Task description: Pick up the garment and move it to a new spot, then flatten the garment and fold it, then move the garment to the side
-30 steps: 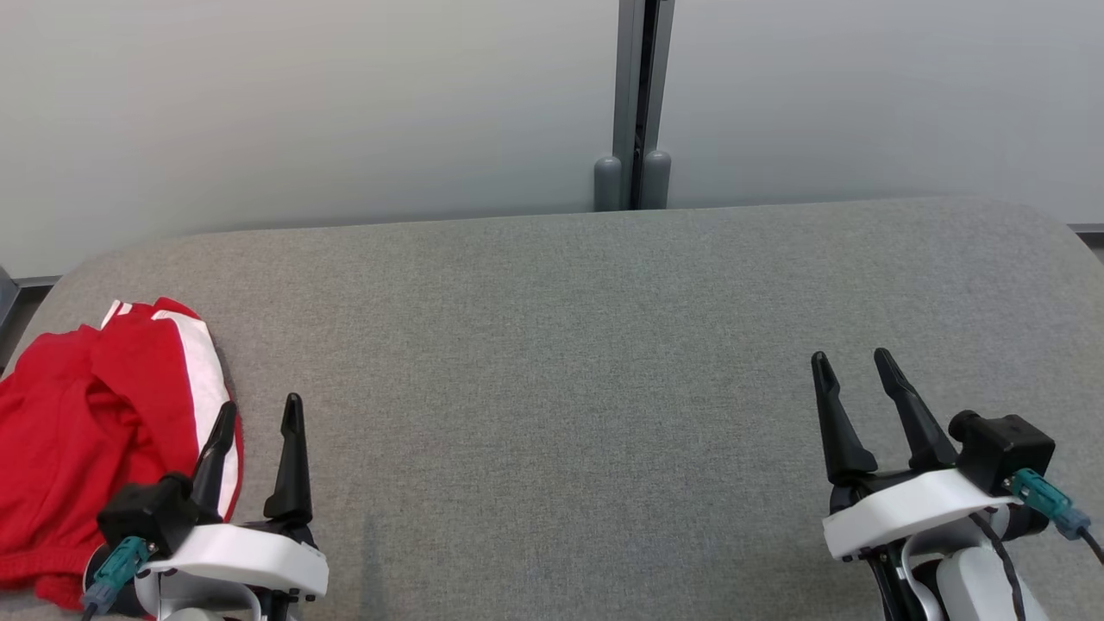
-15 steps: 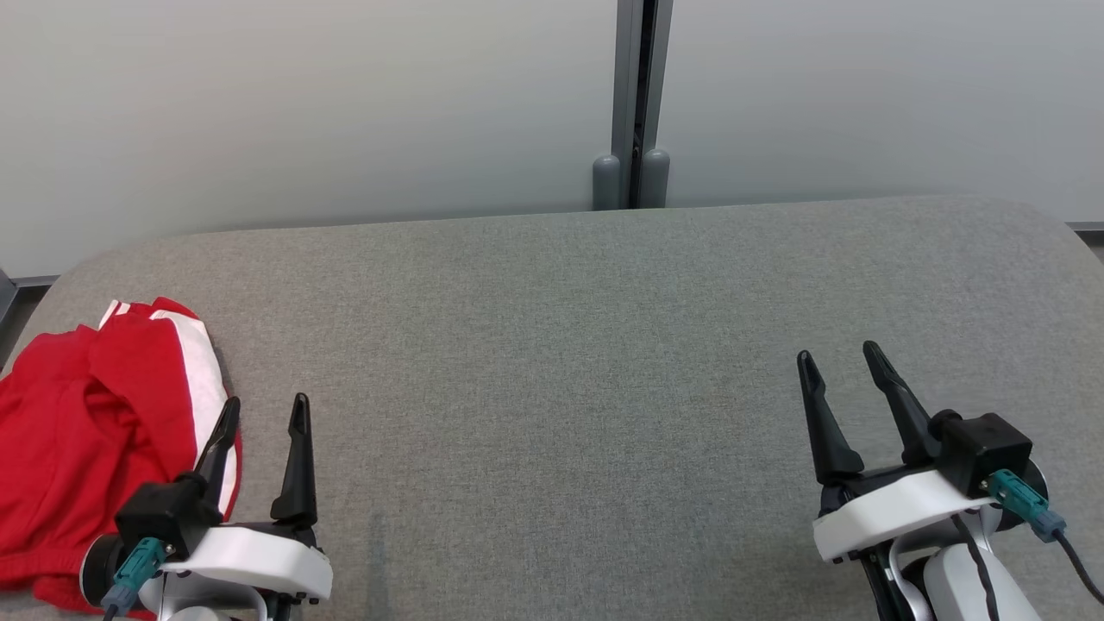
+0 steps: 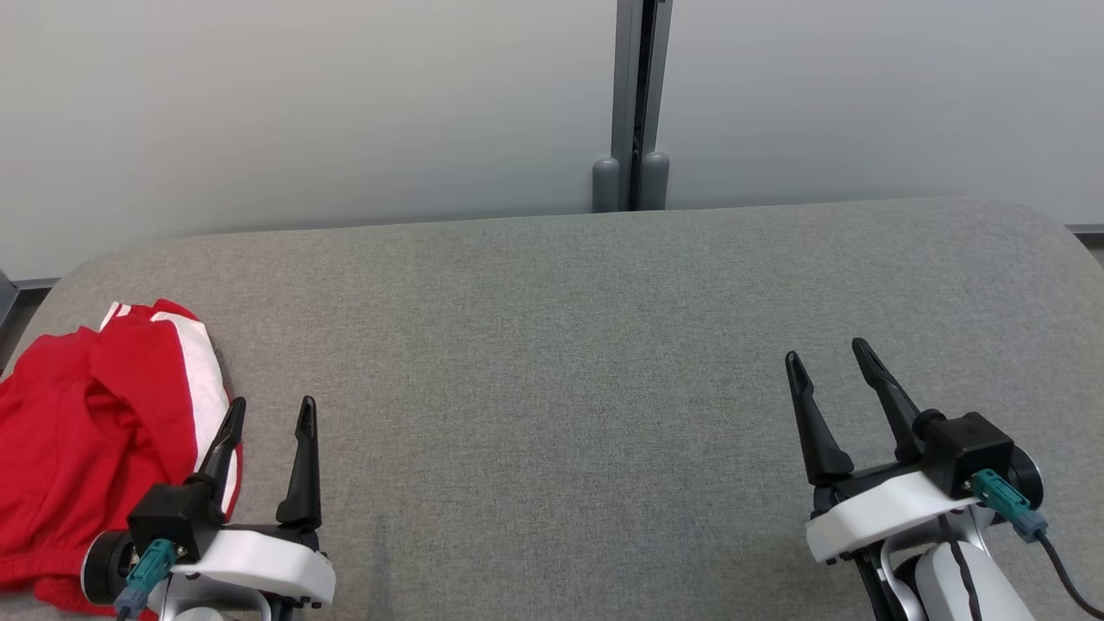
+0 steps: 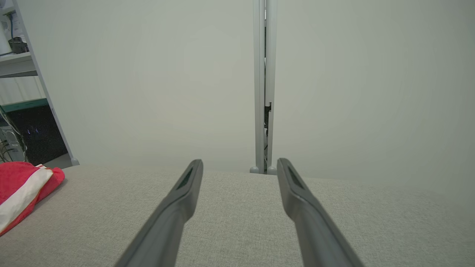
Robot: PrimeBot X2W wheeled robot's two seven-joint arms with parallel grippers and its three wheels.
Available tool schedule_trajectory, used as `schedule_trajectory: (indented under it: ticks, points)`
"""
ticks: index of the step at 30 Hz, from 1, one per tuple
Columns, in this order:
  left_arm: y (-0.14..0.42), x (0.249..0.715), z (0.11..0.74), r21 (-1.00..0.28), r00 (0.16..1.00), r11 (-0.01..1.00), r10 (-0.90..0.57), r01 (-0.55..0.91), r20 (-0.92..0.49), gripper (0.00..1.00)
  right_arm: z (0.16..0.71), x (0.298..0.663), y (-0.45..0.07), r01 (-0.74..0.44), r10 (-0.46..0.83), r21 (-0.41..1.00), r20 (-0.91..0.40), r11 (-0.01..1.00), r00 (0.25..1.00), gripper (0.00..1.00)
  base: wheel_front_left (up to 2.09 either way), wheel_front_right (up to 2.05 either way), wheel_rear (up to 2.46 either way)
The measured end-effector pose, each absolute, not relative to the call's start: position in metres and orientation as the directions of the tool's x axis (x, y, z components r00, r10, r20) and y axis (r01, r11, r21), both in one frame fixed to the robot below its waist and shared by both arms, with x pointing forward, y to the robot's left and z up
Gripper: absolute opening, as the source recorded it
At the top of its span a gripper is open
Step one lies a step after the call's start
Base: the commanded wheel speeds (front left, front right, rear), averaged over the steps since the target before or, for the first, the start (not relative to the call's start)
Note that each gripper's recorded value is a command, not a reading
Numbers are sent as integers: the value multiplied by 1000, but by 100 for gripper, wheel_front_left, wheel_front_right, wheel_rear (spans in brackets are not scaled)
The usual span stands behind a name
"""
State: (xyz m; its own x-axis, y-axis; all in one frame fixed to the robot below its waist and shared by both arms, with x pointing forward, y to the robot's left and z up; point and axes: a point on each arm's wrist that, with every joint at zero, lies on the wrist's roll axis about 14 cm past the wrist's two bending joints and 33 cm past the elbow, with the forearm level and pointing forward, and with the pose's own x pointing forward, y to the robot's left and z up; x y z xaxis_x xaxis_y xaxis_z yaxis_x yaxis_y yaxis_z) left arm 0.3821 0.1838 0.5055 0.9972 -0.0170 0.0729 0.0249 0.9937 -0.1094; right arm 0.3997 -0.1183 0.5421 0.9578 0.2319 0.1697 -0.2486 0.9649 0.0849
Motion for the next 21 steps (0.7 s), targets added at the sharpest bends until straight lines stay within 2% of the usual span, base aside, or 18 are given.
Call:
schedule_trajectory:
  ticks: [21]
  points:
    - [184, 382, 504, -114, 998, 993, -14, 21, 69, 100, 540, 400, -117, -251, 234, 89, 165, 964, 958, 100, 0, 0, 0]
